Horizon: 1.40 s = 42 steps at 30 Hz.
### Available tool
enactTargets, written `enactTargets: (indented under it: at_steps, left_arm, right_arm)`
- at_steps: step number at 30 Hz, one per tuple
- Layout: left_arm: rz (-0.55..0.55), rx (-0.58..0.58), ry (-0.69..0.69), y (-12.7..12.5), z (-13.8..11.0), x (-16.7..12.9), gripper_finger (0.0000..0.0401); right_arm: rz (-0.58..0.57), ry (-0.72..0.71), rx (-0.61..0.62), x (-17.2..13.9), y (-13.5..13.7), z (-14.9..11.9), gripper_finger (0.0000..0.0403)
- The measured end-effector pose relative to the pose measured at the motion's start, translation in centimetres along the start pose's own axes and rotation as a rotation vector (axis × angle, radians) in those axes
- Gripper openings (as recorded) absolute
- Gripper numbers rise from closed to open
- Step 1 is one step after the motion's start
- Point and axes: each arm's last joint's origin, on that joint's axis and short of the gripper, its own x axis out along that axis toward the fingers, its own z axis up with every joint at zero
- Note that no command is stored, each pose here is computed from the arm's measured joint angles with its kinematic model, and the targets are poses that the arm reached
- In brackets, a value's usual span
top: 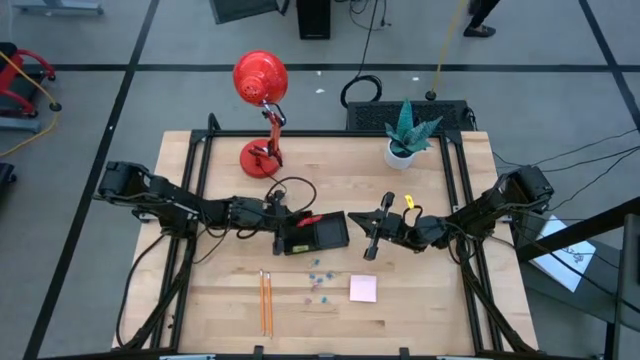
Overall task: Pick and place office supplies into organizer
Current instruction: Put the scissors into the desk organizer, then put the green binder clip into the desk organizer
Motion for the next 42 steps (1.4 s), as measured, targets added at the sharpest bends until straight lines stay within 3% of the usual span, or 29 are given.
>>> enactTargets:
  at_steps: [7,15,20,24,29,33,38,42]
  left_arm:
    - [-0.051,0.046,-0.098,-0.2,1.0,-0.1,0.0189]
    - [-0.056,0.144,-0.200,-0.5,2.8,-1.2,0.0213]
    - [-0.079,0.236,-0.314,-1.4,5.7,-4.6,0.0212]
    - [-0.123,0.296,-0.298,-2.0,6.8,-8.6,0.0210]
    - [-0.125,0.376,-0.163,-1.9,5.8,-13.2,0.0174]
    - [-0.040,0.380,-0.046,-1.3,4.0,-15.5,0.0108]
    - [-0.048,0.358,-0.085,-1.4,1.7,-15.4,0.0012]
    - [-0.046,0.361,-0.105,-1.4,-1.1,-14.4,0.0015]
  right_arm:
    - [0.000,0.000,0.000,0.0,0.0,0.0,0.0000]
    - [0.001,0.005,-0.004,0.0,0.0,-0.1,0.0000]
    - [0.001,0.008,-0.006,0.0,0.0,-0.1,0.0000]
    - [0.005,0.027,-0.013,0.0,0.1,-0.3,0.0000]
    - [0.010,0.062,0.004,0.0,0.1,-0.7,0.0003]
    - [0.082,0.069,-0.005,0.1,0.2,-0.9,0.0001]
    - [0.213,0.082,0.014,0.4,0.0,-1.2,0.0001]
    - [0.291,0.188,0.000,0.4,-0.1,-2.4,0.0001]
